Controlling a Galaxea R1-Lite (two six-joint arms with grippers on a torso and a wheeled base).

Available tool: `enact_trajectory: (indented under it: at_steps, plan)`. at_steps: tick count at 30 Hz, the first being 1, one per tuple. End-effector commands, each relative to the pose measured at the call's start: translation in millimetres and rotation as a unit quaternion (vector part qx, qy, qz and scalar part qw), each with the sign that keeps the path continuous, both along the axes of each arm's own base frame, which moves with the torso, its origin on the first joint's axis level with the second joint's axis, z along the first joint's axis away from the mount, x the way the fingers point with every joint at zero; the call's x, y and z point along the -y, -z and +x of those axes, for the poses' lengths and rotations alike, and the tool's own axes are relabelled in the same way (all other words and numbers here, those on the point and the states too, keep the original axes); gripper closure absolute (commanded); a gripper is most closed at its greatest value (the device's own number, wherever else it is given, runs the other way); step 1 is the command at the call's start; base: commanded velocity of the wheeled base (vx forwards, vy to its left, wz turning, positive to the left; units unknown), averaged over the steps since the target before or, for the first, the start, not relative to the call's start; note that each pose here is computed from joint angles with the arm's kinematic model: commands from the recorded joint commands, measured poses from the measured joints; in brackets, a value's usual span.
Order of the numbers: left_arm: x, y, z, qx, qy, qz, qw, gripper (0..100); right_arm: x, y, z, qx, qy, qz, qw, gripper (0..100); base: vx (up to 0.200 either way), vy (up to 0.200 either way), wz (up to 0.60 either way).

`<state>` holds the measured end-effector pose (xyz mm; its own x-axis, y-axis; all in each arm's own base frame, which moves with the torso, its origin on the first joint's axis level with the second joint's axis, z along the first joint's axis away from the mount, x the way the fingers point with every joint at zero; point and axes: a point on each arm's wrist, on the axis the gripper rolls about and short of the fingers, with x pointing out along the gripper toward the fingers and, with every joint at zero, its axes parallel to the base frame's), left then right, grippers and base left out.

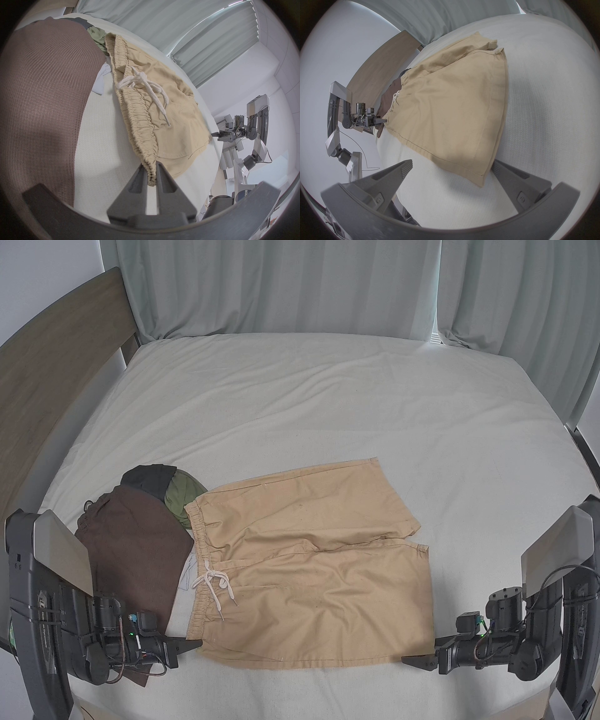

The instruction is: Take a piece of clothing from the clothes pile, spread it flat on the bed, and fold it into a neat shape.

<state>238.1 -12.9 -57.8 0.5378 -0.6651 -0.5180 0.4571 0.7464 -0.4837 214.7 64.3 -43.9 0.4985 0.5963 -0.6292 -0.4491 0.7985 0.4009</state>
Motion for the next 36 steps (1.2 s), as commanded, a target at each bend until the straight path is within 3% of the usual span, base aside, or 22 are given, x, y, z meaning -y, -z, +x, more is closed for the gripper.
enact_trajectory:
  at_steps: [1, 3, 4, 21, 29, 36]
  plan:
    - [0, 0, 0, -0.001, 0.000, 0.000, 1.0000, 100, 0, 3, 0, -0.005, 0.000, -0.002, 1.0000, 0, 0.000, 0.000, 0.00]
    - [0, 0, 0, 0.000, 0.001, 0.000, 1.0000, 100, 0, 4, 0, -0.005, 0.001, -0.002, 1.0000, 0, 0.000, 0.000, 0.00]
    - [0, 0, 0, 0.000, 0.001, 0.000, 1.0000, 100, 0, 3, 1, -0.005, 0.001, -0.002, 1.0000, 100, 0.000, 0.000, 0.00]
    - [0, 0, 0, 0.006, 0.005, 0.004, 1.0000, 100, 1, 5, 0, -0.010, 0.003, -0.005, 0.9999, 100, 0.000, 0.000, 0.00]
    - [0, -3, -11, -0.006, 0.026, -0.012, 0.9996, 100, 3, 2, -11, -0.025, 0.001, -0.011, 0.9996, 100, 0.000, 0.000, 0.00]
    - [-7, -2, -18, 0.002, 0.035, -0.001, 0.9994, 100, 4, 1, -14, -0.018, -0.008, -0.018, 0.9996, 100, 0.000, 0.000, 0.00]
